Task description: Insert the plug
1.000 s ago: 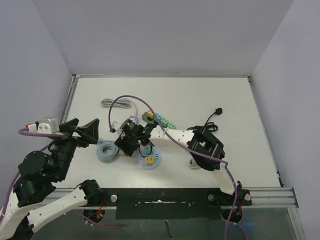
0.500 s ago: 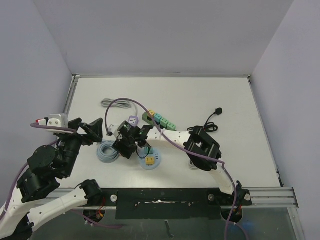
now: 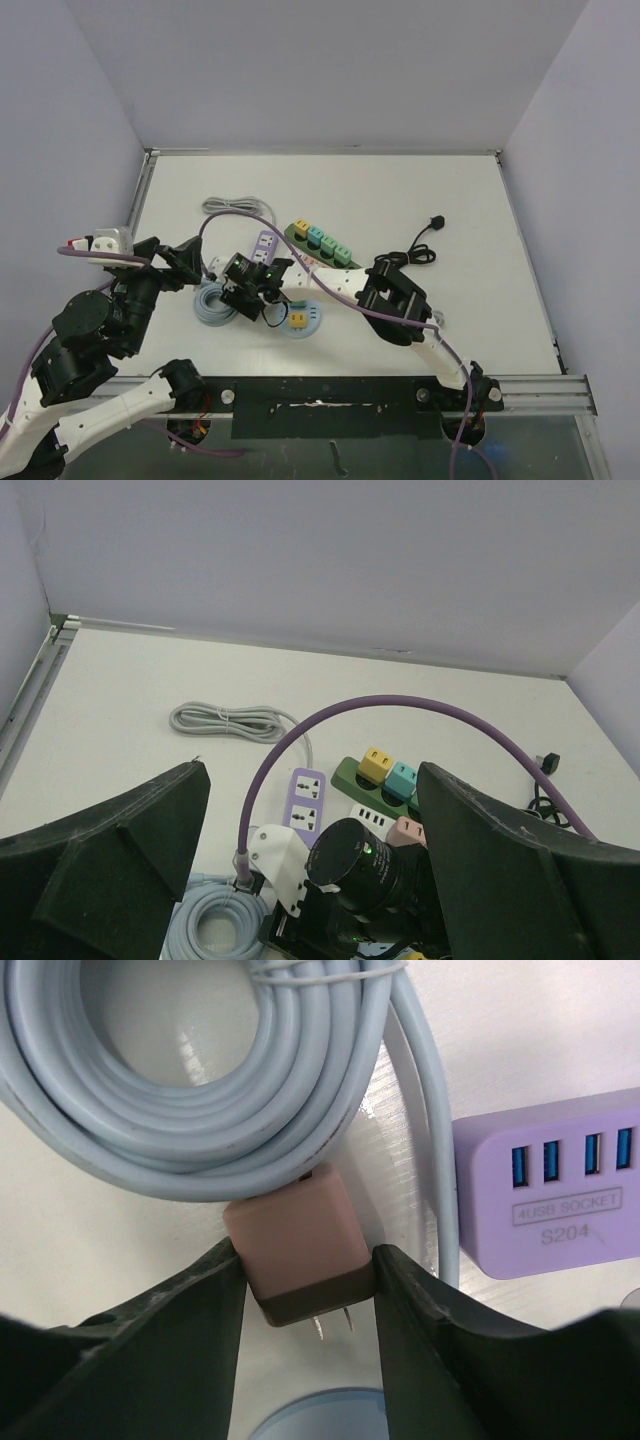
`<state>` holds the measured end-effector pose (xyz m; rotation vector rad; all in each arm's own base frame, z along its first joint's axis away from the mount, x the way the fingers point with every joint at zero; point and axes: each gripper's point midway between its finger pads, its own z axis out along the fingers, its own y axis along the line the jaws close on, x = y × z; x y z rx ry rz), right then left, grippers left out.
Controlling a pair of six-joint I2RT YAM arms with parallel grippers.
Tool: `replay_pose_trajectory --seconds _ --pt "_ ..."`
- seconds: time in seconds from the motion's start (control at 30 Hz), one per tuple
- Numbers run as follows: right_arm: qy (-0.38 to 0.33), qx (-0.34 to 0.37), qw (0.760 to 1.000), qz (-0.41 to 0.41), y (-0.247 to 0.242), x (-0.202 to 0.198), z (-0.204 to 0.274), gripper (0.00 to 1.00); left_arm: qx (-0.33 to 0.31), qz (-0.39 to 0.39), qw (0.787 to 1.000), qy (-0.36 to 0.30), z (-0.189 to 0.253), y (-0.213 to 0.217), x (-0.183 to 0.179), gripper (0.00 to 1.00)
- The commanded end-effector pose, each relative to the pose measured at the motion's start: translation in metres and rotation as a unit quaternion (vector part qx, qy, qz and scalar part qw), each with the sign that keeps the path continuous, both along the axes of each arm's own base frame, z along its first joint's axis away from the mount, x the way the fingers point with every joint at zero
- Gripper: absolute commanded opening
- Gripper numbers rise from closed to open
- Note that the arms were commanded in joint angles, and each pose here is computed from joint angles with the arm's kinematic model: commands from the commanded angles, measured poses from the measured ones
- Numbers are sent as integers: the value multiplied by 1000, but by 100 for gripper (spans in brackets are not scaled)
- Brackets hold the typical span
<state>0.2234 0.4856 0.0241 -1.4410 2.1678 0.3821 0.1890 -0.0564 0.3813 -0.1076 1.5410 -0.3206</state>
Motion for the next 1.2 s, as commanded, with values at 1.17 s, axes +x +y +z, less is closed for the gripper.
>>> replay_pose_trajectory --seconds 1.17 --pt "-301 456 823 -154 -142 8 229 20 -7 -203 974 96 -79 -141 14 90"
